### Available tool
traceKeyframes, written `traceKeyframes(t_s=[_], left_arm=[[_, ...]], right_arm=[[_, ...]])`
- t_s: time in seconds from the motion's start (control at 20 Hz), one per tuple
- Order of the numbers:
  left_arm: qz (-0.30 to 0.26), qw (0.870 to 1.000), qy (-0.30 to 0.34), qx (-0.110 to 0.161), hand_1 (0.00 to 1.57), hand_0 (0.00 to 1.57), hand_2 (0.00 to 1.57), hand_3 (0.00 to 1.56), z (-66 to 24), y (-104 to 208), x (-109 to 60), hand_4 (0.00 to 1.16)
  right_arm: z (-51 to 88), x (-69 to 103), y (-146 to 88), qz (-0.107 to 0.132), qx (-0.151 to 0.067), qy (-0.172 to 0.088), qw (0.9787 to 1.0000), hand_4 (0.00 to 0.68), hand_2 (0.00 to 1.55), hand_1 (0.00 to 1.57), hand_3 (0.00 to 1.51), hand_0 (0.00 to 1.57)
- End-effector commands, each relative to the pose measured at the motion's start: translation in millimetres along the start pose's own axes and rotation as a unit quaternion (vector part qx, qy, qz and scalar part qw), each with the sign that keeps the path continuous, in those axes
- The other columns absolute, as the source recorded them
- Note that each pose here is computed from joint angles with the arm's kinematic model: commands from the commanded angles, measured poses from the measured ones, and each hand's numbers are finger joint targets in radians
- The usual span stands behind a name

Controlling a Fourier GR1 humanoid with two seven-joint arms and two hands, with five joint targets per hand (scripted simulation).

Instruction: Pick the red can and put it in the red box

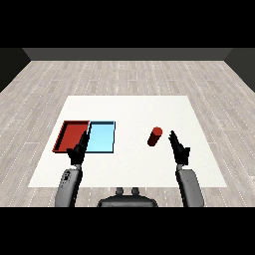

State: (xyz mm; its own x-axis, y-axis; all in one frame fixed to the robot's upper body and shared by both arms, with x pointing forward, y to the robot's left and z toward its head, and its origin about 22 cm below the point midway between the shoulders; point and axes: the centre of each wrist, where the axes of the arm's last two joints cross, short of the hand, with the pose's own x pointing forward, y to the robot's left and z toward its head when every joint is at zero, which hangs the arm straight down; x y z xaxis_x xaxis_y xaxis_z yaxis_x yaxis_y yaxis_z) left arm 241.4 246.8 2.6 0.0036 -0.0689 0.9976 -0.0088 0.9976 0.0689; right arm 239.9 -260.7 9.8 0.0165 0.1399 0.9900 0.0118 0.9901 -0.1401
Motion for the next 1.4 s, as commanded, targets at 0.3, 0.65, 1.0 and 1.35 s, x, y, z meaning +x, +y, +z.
traceKeyframes(t_s=[0.3, 0.65, 1.0, 1.35], left_arm=[[0.020, 0.985, -0.172, 0.023, 0.00, 0.00, 0.00, 0.00, -10.9, -0.7, 32.4, 0.00], [0.022, 0.979, -0.200, 0.032, 0.00, 0.00, 0.00, 0.00, -8.3, 18.1, 4.6, 0.00], [0.024, 0.981, -0.192, 0.023, 0.00, 0.00, 0.00, 0.00, 12.0, 8.9, 3.9, 0.00], [0.022, 0.979, -0.199, 0.025, 0.00, 0.00, 0.00, 0.00, -2.5, 8.3, -3.9, 0.00]], right_arm=[[-29.1, 8.0, -36.2, -0.081, 0.018, -0.121, 0.9892, 0.000, 0.00, 0.00, 0.00, 0.00], [-22.9, -21.2, -77.5, -0.089, 0.040, -0.151, 0.9837, 0.000, 0.00, 0.00, 0.00, 0.00], [-32.4, -12.4, -69.6, -0.091, 0.029, -0.140, 0.9855, 0.000, 0.00, 0.00, 0.00, 0.00], [-39.1, -39.2, -70.3, -0.097, 0.027, -0.135, 0.9857, 0.000, 0.00, 0.00, 0.00, 0.00]])
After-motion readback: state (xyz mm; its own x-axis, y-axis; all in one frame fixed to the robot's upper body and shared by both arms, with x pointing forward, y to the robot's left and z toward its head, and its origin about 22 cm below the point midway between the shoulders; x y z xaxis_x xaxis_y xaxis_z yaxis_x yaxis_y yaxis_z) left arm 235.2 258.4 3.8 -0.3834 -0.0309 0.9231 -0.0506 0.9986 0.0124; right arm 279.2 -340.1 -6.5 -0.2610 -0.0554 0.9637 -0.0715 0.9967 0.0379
